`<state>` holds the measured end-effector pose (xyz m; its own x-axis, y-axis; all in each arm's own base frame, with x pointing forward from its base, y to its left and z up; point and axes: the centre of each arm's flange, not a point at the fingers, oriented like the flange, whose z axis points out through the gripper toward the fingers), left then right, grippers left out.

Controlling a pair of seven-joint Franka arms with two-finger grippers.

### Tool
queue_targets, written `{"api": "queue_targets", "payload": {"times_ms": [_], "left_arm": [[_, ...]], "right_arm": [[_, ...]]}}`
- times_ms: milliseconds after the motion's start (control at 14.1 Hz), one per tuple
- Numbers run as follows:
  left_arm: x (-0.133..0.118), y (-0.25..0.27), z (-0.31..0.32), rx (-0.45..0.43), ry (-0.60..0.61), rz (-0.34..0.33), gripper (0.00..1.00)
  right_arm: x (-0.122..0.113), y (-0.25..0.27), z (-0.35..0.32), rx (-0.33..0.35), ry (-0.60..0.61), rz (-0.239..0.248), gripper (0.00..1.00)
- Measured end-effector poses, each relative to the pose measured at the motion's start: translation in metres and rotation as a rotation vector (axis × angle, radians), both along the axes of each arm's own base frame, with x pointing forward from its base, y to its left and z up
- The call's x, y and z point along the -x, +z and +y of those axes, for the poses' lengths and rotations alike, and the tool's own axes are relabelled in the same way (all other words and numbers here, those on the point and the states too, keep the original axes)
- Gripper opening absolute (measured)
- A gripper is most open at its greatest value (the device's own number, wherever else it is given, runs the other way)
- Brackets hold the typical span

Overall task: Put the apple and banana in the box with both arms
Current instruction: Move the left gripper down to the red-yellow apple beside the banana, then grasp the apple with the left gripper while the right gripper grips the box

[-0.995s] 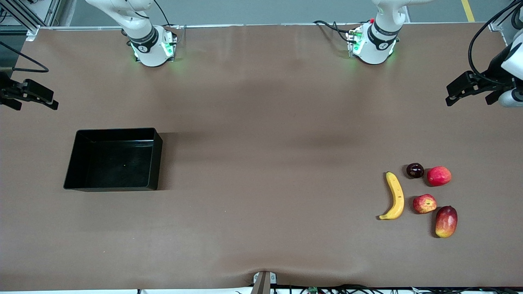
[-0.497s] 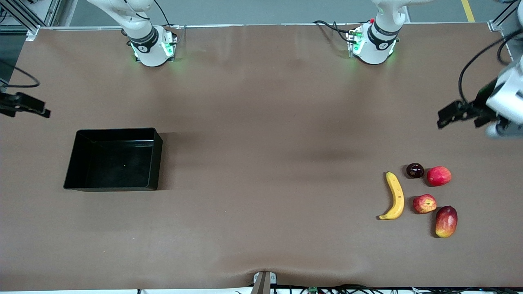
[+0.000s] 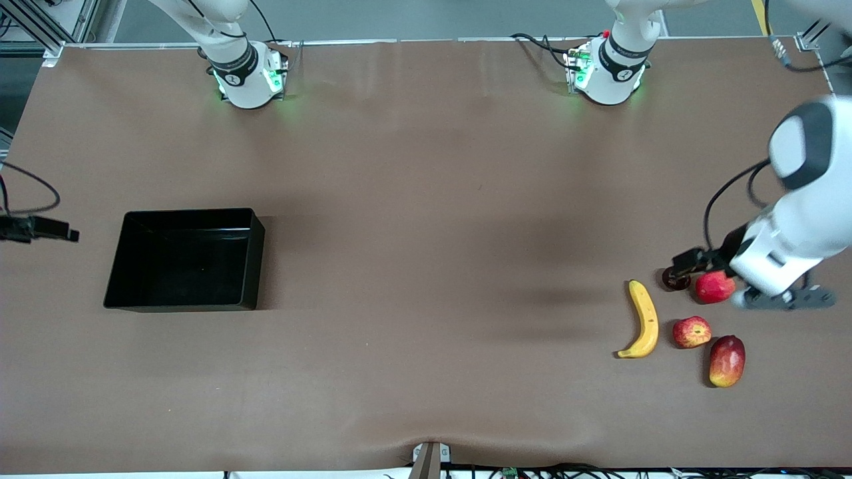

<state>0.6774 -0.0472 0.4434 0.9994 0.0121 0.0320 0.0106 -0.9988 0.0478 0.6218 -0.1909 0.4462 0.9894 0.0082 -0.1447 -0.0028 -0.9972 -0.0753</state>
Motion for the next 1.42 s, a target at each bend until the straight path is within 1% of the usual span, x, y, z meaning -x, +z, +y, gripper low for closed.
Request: {"api": "queue_targets", "payload": {"times_ms": [71, 213, 355, 426, 568, 639, 781, 852, 923, 995, 1066, 1137, 1208, 1421], "left_arm": [[-0.011, -0.029, 0.002, -0.012, -0.005, -0.010, 1.00], [-0.029, -0.092, 0.008, -0.081, -0.045, -0.029, 1.00], [-0.041, -0.143, 0.012, -0.117, -0.076, -0.045, 1.00], [-0.045, -0.157, 0.017, -0.140, -0.090, -0.049, 1.00], [-0.051, -0.169, 0.033, -0.221, -0.125, -0.060, 1.00], [-0.053, -0.169, 0.040, -0.249, -0.133, -0.065, 1.00], [-0.054, -0.170, 0.064, -0.269, -0.114, -0.068, 1.00], [-0.054, -0.174, 0.079, -0.269, -0.098, -0.071, 1.00], [-0.054, -0.181, 0.093, -0.266, -0.087, -0.073, 1.00], [-0.054, -0.189, 0.102, -0.263, -0.080, -0.069, 1.00], [-0.053, -0.197, 0.106, -0.256, -0.071, -0.065, 1.00], [-0.053, -0.202, 0.106, -0.242, -0.057, -0.060, 1.00], [-0.053, -0.205, 0.103, -0.223, -0.043, -0.058, 1.00], [-0.053, -0.206, 0.099, -0.192, -0.023, -0.055, 1.00]], "right_arm": [[-0.004, -0.020, -0.012, -0.006, -0.002, 0.003, 1.00], [-0.008, -0.057, -0.026, -0.017, -0.011, 0.020, 1.00], [-0.011, -0.085, -0.033, -0.019, -0.021, 0.018, 1.00], [-0.010, -0.096, -0.036, -0.015, -0.027, 0.006, 1.00], [-0.003, -0.124, -0.044, -0.012, -0.037, -0.008, 0.98], [0.004, -0.139, -0.048, -0.014, -0.030, -0.009, 0.90], [0.021, -0.167, -0.054, -0.029, -0.022, 0.003, 0.67], [0.028, -0.179, -0.054, -0.036, -0.021, 0.009, 0.59], [0.034, -0.190, -0.052, -0.040, -0.021, 0.015, 0.46], [0.038, -0.197, -0.049, -0.042, -0.019, 0.018, 0.37], [0.040, -0.202, -0.046, -0.044, -0.017, 0.021, 0.28], [0.041, -0.203, -0.046, -0.045, -0.013, 0.022, 0.15], [0.041, -0.203, -0.045, -0.048, 0.000, 0.020, 0.06], [0.040, -0.201, -0.044, -0.053, 0.025, 0.018, 0.06]]}}
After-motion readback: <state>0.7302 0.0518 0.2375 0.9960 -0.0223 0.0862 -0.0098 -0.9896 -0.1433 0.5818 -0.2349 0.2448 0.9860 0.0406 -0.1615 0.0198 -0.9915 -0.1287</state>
